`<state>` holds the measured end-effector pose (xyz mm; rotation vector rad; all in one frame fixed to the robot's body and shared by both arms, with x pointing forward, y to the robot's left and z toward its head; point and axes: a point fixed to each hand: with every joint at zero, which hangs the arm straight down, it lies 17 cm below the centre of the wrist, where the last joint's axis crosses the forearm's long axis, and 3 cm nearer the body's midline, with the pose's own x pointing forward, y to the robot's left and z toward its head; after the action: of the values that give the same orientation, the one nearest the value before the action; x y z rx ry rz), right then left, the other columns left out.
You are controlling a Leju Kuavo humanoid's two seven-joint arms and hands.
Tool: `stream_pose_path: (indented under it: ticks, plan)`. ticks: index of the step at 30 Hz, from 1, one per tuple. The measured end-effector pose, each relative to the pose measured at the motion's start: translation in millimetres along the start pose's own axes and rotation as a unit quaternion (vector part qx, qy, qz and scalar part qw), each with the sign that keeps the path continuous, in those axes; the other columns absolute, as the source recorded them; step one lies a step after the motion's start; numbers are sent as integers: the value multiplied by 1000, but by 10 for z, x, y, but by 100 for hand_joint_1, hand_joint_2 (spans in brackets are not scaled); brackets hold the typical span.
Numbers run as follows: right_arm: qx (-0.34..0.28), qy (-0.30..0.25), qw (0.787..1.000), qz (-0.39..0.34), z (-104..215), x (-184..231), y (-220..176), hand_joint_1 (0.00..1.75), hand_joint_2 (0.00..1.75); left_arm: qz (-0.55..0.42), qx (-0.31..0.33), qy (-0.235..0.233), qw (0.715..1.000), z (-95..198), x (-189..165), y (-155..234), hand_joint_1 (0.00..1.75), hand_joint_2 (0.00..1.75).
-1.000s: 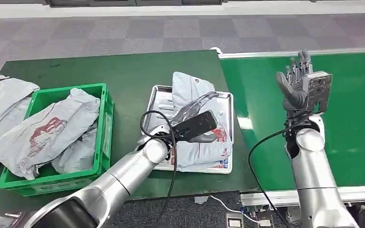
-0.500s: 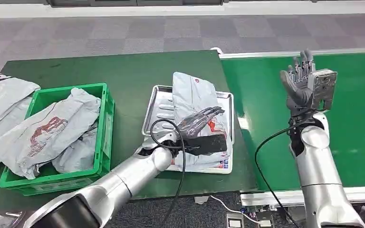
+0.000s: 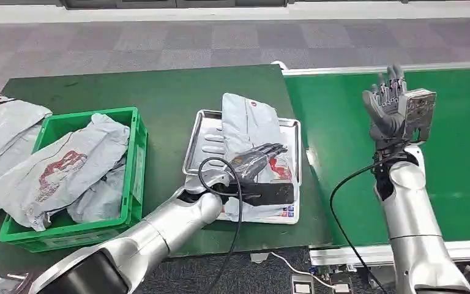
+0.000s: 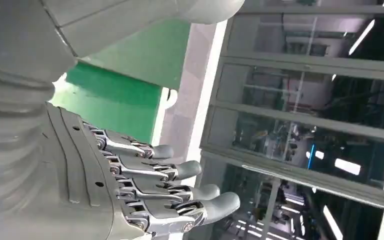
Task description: Moved the parcel from conveyor to table for the left to box.
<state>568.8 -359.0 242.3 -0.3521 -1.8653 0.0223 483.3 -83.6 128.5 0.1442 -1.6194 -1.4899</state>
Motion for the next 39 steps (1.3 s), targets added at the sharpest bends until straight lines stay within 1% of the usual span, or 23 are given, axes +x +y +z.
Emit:
stream_pose_path:
  ticks: [1,2,3,4,5,8,13,21,28,39]
  plan:
    - [1,-1,1000,-2,-4,4,2,0,175,-12,-4,4,1000,6,-30,-22,0,175]
    - [2,-1,1000,-4,-8,7,4,0,175,-20,-7,7,1000,10,-52,-36,93,175]
    - [4,0,1000,-6,-13,7,10,0,175,-31,-12,12,999,16,-84,-60,106,175]
    - [6,0,1000,-7,-16,7,17,0,175,-40,-18,16,999,22,-109,-86,89,175]
    - [6,0,1000,-8,-21,9,16,0,175,-49,-23,20,998,28,-135,-110,175,175]
    - [7,-2,1000,-9,-17,16,23,0,175,-73,-32,30,996,47,-210,-162,175,175]
    - [26,-9,999,-22,-6,93,115,0,175,-90,-3,36,995,46,-274,-39,175,175]
    - [31,-9,999,-25,-8,116,172,0,175,-96,1,39,995,61,-323,-13,175,175]
    - [22,-16,999,-20,-29,152,143,0,175,-98,7,35,995,57,-310,13,175,175]
    - [27,-19,999,-19,-32,165,159,0,175,-102,18,28,994,40,-272,85,175,175]
